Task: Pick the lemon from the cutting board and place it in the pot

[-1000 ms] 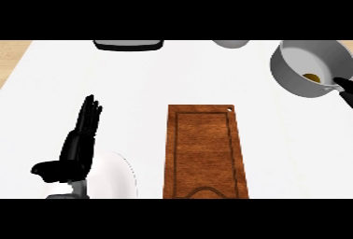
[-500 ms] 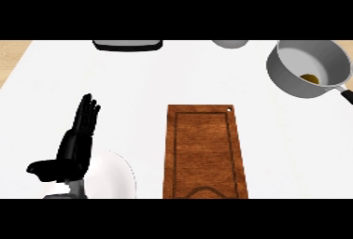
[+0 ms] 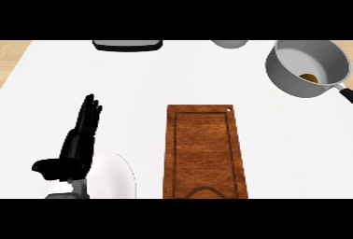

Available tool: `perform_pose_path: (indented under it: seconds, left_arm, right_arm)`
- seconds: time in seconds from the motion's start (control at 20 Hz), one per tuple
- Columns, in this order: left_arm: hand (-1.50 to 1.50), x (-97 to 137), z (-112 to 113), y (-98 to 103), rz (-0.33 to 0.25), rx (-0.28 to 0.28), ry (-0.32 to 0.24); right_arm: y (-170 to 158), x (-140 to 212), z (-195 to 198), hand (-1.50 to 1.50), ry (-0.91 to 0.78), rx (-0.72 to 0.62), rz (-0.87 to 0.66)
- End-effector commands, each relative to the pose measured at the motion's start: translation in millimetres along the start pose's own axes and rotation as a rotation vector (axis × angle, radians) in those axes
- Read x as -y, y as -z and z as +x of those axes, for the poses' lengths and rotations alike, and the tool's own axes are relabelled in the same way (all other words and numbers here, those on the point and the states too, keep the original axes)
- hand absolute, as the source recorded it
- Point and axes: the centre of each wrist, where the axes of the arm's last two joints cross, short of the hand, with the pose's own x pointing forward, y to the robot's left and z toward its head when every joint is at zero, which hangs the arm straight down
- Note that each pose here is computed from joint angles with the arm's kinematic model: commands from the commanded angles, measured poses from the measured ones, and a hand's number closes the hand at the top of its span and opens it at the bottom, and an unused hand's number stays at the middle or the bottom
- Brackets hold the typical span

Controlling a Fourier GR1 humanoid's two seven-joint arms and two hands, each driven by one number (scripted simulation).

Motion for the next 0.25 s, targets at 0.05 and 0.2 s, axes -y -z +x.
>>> perform_pose_path:
  seconds: [0.05, 0.2]
  left_arm:
    - [0.00, 4, -14, -2, 0.007, 0.001, -0.004]
    - [0.00, -4, -2, -8, 0.000, 0.011, 0.001]
  right_arm:
    - [17, 35, 4, -1.50, 0.023, 0.017, -0.100]
    - [3, 49, -22, -1.50, 0.023, 0.004, -0.145]
